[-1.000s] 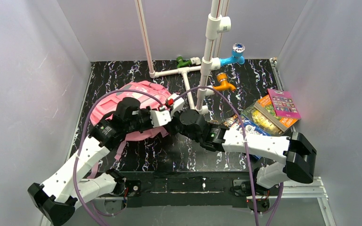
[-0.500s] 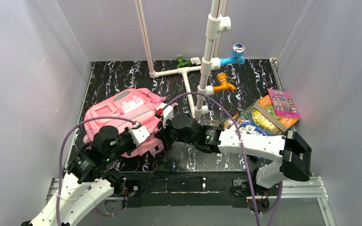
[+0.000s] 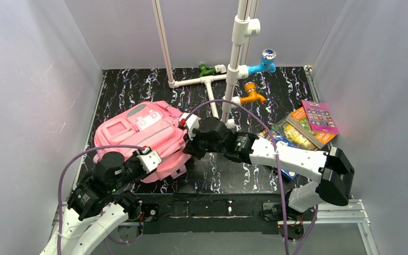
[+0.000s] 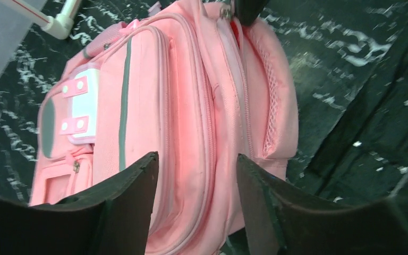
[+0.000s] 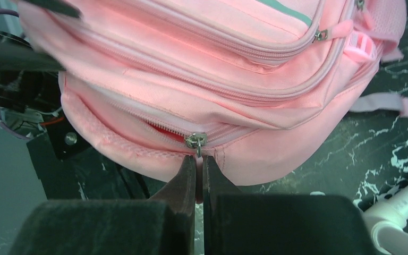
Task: Pack the student bag
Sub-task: Unzip the student bag at the center of the board.
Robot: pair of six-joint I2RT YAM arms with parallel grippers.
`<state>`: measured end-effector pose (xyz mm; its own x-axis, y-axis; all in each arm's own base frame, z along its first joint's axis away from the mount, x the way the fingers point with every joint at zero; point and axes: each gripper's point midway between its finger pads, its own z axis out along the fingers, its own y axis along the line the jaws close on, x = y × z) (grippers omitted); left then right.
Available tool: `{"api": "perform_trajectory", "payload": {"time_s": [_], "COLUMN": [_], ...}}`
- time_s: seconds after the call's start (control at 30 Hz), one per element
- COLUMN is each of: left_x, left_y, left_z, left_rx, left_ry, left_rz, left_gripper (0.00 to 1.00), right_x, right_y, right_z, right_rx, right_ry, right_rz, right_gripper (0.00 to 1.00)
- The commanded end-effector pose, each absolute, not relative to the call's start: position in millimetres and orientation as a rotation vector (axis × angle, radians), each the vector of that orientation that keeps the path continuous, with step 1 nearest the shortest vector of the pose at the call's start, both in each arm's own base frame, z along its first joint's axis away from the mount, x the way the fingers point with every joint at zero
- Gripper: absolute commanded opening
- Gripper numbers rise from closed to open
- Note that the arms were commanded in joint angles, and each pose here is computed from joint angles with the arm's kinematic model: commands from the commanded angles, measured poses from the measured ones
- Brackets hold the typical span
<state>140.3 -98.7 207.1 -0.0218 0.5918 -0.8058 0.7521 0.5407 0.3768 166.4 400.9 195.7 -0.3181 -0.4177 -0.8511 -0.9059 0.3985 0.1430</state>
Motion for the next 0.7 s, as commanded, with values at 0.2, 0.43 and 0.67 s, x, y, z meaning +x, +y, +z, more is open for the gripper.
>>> {"api": "perform_trajectory", "payload": {"time_s": [0.2, 0.43, 0.67], "left_x": [151, 169, 150], "left_y": [-167, -177, -170], "left_z": [236, 220, 207], "left_rx": [0.897, 0.909, 0.953], "left_ry": [1.848, 1.882, 1.906], "left_rz": [-0.633, -0.611, -0.638], "left_gripper": [0.62, 0.4, 0.35], "right_x": [137, 130, 132], "right_y": [430, 433, 435], "right_z": [242, 254, 263], "right_rx": [-1.043, -1.026, -1.005], "right_ry": [1.81, 1.77, 1.749], "right_rz": [1.101, 1.152, 1.151], "right_gripper": [0.01, 0.01, 0.01]}}
